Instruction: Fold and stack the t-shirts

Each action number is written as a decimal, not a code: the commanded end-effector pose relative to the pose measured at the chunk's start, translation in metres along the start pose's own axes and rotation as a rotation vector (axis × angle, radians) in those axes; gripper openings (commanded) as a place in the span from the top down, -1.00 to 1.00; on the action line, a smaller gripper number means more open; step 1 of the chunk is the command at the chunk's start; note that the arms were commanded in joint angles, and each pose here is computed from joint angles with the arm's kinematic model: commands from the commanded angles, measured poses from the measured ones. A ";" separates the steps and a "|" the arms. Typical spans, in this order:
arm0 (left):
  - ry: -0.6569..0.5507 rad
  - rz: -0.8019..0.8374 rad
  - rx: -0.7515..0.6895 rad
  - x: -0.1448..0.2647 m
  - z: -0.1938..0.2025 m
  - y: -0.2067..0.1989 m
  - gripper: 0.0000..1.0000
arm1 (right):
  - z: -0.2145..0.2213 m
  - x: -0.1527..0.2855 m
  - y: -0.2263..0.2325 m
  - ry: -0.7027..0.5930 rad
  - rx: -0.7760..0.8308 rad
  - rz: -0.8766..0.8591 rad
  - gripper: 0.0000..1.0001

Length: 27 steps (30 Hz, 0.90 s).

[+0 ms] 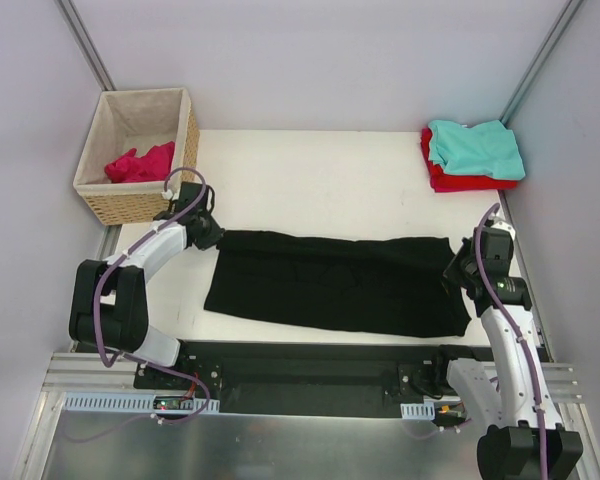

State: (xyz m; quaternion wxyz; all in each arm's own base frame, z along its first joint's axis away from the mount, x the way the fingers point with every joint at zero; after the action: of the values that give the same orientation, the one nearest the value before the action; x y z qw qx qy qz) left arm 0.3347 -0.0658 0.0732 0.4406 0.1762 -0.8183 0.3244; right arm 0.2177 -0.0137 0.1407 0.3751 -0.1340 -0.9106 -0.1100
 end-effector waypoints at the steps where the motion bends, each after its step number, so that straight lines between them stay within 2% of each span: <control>1: -0.012 0.004 0.029 0.011 0.010 0.010 1.00 | 0.003 0.003 -0.007 -0.011 -0.011 0.035 0.99; 6: -0.040 -0.022 0.027 0.015 0.014 0.027 1.00 | 0.000 0.009 -0.014 -0.022 -0.004 0.073 0.98; 22: 0.004 0.007 0.022 0.017 0.024 0.025 1.00 | 0.021 0.011 -0.026 0.007 -0.018 0.124 0.99; 23: 0.005 0.008 0.018 0.017 0.025 0.024 0.90 | 0.023 0.011 -0.027 0.011 -0.020 0.126 0.98; 26: 0.006 -0.003 0.014 0.015 0.029 0.028 0.29 | 0.024 0.014 -0.023 0.007 -0.035 0.105 0.99; 27: 0.003 -0.006 0.014 0.015 0.028 0.029 0.15 | 0.024 0.014 -0.023 0.009 -0.039 0.099 0.99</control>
State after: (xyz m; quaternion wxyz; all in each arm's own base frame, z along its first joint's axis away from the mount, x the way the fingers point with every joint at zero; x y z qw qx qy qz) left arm 0.2970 -0.0655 0.0683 0.4404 0.1735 -0.8157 0.3326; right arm 0.1901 -0.0239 0.1301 0.3845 -0.1728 -0.9008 -0.1040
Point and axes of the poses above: each gripper's point midway between its finger pads, its own x axis back along the fingers, its own y axis along the line the jaws close on, z = x × y, the point moved 1 cm from there along x, back along the fingers, and after that the axes turned 7 degrees about x, right-handed, at the moved point
